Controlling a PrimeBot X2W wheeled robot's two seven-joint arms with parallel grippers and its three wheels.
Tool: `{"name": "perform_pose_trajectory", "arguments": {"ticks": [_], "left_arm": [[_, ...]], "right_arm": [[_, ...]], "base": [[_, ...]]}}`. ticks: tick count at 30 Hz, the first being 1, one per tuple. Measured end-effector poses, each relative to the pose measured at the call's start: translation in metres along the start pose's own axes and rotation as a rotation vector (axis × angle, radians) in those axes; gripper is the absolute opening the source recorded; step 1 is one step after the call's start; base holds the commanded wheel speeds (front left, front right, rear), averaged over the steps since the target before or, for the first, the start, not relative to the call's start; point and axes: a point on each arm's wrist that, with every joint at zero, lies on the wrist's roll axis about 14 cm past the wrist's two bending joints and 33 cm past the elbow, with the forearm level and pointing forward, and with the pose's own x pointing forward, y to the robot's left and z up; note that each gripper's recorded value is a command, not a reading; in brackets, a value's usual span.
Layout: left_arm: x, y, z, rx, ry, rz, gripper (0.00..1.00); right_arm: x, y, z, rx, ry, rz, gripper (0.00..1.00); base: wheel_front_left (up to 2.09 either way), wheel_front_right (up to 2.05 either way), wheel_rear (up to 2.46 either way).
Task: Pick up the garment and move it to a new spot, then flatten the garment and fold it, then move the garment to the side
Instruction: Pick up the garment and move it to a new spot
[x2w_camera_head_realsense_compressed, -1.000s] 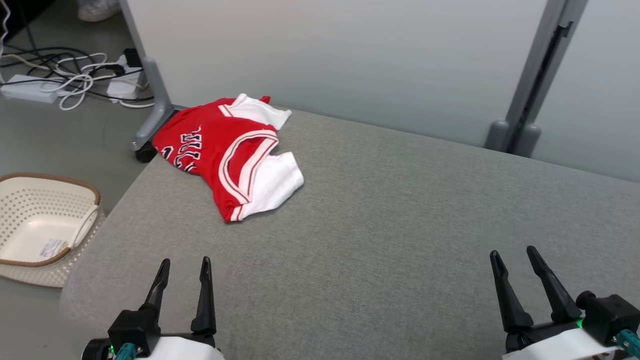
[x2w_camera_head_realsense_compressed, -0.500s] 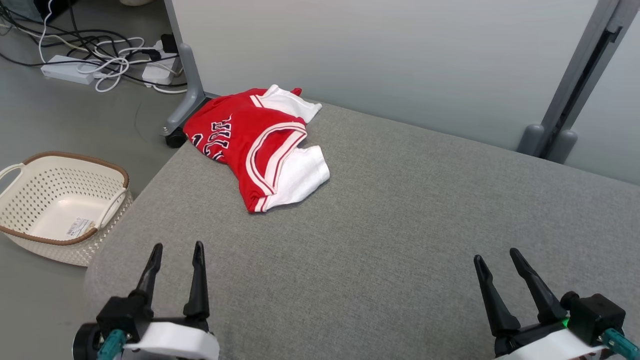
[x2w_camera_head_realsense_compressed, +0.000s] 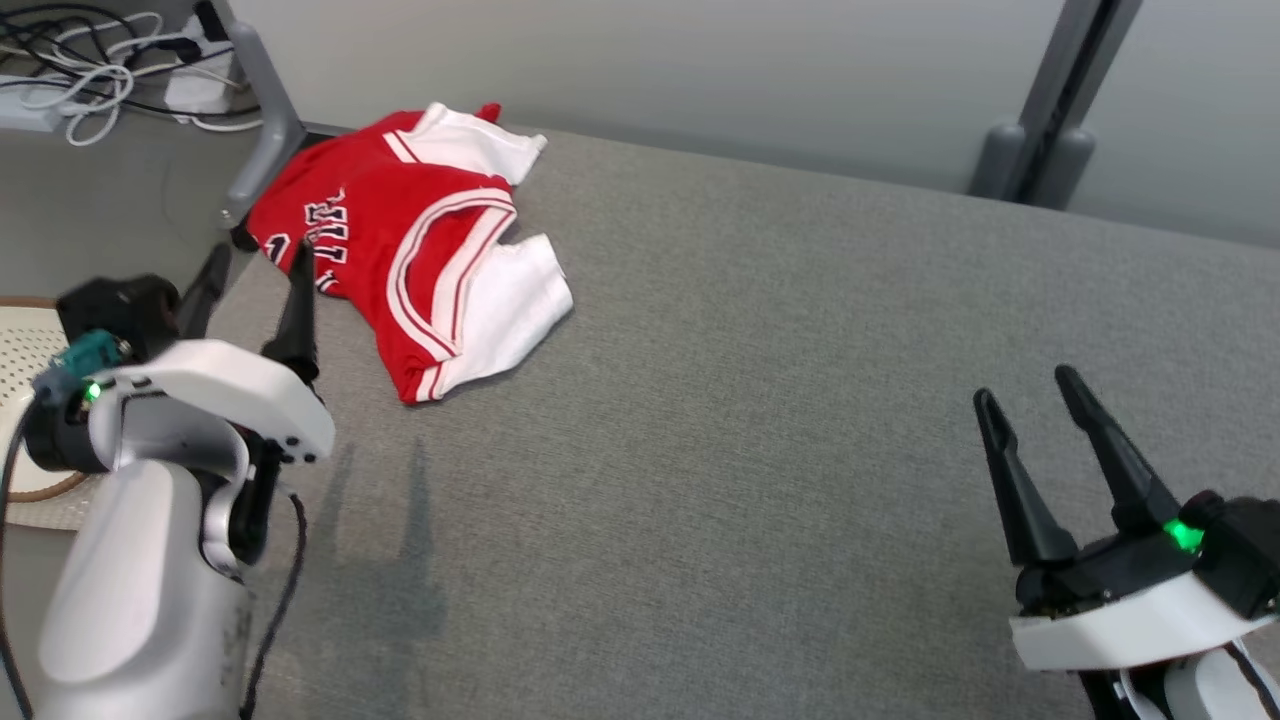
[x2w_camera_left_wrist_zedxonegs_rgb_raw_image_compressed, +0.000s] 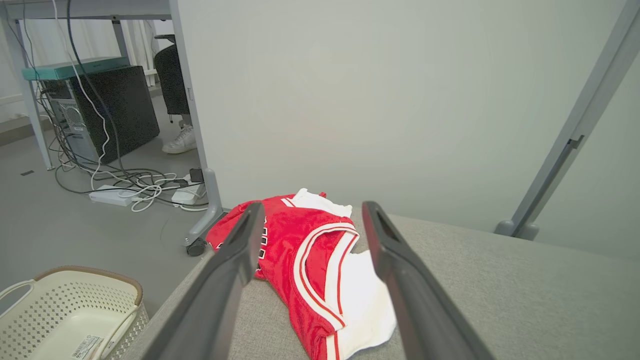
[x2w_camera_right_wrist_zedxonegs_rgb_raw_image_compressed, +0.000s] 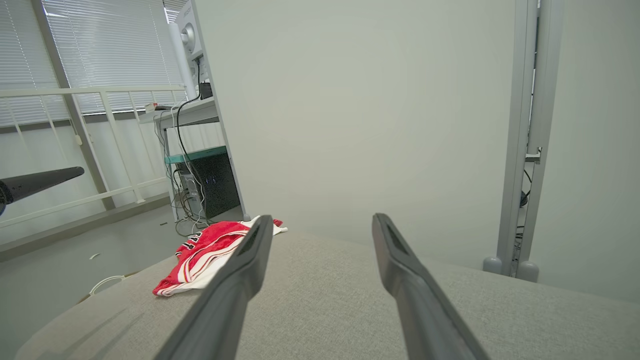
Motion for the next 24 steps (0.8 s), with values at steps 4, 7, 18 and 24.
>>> {"name": "perform_pose_trajectory", "arguments": {"ticks": [4, 7, 18, 24], "left_arm": [[0.039, 0.0, -0.015, 0.015, 0.116, -0.002, 1.0], [0.064, 0.003, -0.038, 0.025, 0.227, 0.012, 1.0], [0.1, -0.005, -0.167, 0.023, 0.713, 0.039, 1.0], [0.091, -0.015, -0.218, 0.053, 0.939, 0.021, 1.0]], "right_arm": [[0.011, -0.016, 0.018, -0.021, -0.065, -0.007, 1.0], [0.014, -0.032, 0.026, -0.029, -0.097, -0.032, 1.0], [-0.004, -0.102, 0.015, -0.044, -0.079, -0.201, 1.0], [-0.02, -0.126, 0.006, -0.056, -0.047, -0.277, 1.0]], "base": [[0.0, 0.0, 0.0], [0.0, 0.0, 0.0], [0.0, 0.0, 0.0], [0.0, 0.0, 0.0]]}}
